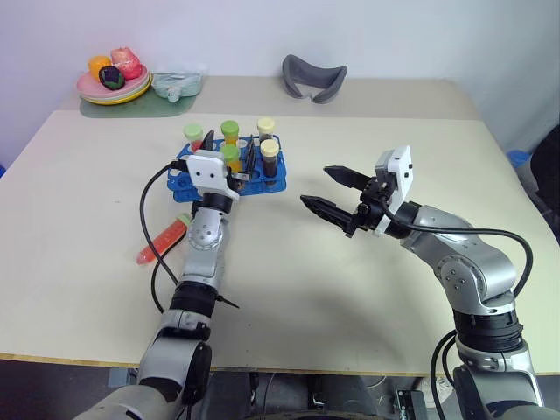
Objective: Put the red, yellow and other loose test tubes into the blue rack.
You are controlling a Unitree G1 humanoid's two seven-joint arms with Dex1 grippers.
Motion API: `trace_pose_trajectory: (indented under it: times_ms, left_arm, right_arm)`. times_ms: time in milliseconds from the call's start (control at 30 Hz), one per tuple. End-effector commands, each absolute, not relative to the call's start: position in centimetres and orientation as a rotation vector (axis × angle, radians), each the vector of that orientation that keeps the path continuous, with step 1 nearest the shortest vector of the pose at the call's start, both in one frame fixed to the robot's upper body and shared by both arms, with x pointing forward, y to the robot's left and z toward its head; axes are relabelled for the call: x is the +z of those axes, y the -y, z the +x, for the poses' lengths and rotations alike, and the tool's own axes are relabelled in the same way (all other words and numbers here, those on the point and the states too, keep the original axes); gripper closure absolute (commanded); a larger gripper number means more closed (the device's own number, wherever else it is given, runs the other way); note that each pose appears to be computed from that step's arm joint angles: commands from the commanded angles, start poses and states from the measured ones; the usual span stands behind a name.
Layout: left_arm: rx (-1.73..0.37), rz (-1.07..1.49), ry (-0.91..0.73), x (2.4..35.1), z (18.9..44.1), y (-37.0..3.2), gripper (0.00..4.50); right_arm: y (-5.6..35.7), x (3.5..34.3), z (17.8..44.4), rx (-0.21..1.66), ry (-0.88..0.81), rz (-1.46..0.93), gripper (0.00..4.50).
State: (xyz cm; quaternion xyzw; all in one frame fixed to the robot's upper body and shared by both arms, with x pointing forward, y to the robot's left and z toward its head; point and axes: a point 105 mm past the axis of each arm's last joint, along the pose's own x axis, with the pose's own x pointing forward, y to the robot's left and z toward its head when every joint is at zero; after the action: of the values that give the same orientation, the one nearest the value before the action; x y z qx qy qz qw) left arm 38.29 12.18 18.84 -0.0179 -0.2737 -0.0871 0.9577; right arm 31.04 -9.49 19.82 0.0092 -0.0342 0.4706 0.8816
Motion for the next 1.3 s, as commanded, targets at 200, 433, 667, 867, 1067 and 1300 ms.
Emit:
trace_pose_trajectory:
  times_ms: [200,433,667,867,1067,1300]
  left_arm:
    - [-0.224,-0.068,0.552,23.4,32.4,-16.4,0.11]
    - [-0.146,0.173,0.071,20.6,30.9,-21.3,0.11]
    - [-0.185,0.225,-0.468,16.9,30.2,-22.6,0.11]
    - [-0.260,0.268,-0.720,15.4,30.0,-22.3,0.11]
    - [-0.254,0.358,-0.840,14.6,30.2,-23.2,0.11]
    - [-0.209,0.463,-0.956,14.0,30.4,-24.7,0.11]
  right_arm:
    - [9.7,21.2,30.7,1.000,0.126,-0.013,0.00]
    - [10.4,19.6,31.2,1.023,0.080,-0.126,0.00]
    - [10.2,18.1,30.7,1.111,0.031,-0.212,0.00]
    - [9.9,17.7,29.5,1.181,0.006,-0.211,0.00]
    - [10.2,16.2,27.2,1.275,-0.071,-0.302,0.00]
    - [10.2,15.1,26.5,1.256,-0.092,-0.310,0.00]
